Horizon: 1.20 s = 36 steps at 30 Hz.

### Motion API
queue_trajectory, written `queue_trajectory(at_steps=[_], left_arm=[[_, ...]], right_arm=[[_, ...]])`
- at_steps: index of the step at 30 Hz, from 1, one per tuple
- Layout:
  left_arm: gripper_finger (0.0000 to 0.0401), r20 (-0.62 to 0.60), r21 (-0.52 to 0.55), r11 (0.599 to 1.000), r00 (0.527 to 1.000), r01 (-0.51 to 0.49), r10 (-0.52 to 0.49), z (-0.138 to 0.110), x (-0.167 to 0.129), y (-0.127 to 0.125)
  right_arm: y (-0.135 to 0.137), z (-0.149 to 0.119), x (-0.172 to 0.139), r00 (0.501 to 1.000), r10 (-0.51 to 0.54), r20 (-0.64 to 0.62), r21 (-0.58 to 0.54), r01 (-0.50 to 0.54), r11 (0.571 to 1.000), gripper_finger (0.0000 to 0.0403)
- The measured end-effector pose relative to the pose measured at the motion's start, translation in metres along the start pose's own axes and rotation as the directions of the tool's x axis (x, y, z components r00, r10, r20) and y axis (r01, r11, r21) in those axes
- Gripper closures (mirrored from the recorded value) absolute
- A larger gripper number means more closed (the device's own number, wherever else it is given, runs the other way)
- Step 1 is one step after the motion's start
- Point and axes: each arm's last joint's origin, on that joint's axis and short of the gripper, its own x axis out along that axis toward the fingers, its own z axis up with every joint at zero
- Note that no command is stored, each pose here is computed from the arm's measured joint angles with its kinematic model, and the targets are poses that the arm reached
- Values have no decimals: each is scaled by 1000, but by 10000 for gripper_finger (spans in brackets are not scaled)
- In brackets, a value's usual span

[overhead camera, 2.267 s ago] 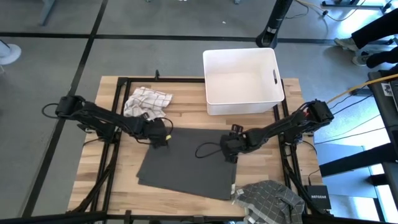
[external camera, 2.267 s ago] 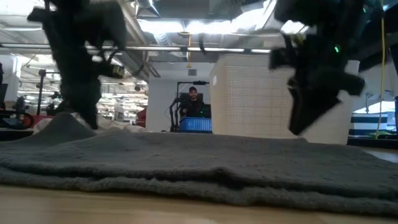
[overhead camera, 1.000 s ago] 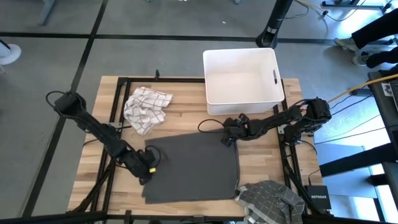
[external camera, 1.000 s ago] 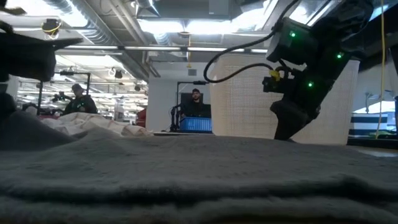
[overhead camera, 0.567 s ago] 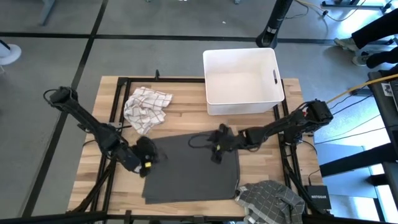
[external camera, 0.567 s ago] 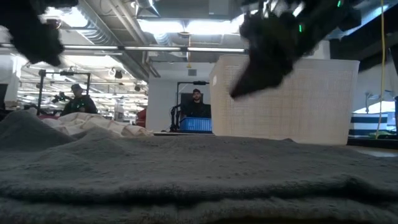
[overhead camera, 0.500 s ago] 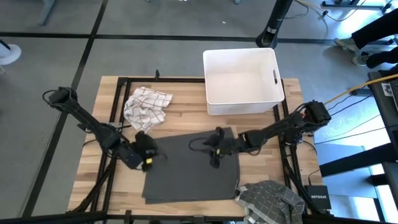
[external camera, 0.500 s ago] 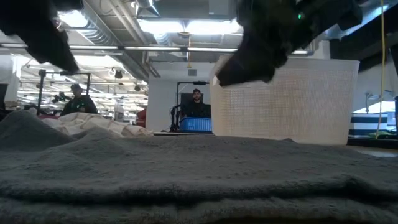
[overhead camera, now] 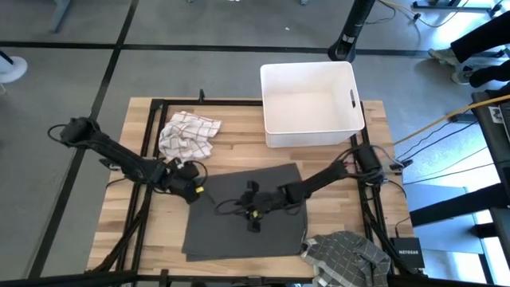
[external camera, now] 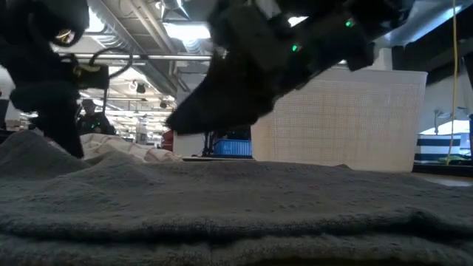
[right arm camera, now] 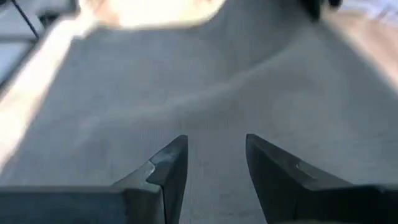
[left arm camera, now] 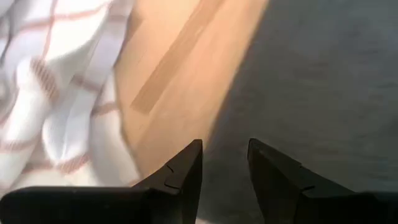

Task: Fold towel
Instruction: Fold the gray towel

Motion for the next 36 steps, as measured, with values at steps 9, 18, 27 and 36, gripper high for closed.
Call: queue_trajectory(at_steps=[9, 18, 27, 36], left_arm=[[281, 28, -95, 979, 983, -180, 183, -18, 22, 26], [281, 67, -114, 971, 973, -211, 220, -15, 24, 29], [281, -14, 3, 988, 988, 155, -154, 18, -20, -18], [281, 161, 186, 833, 820, 521, -548, 18, -94, -84]], right_arm=[[2, -18, 21, 975, 24, -220, -43, -35, 998, 237], [2, -19, 20, 970, 53, -239, -49, -66, 997, 237], [6, 9, -15, 968, 29, -251, -56, -45, 997, 237], [75, 14, -94, 904, 106, -413, -36, -132, 991, 237]])
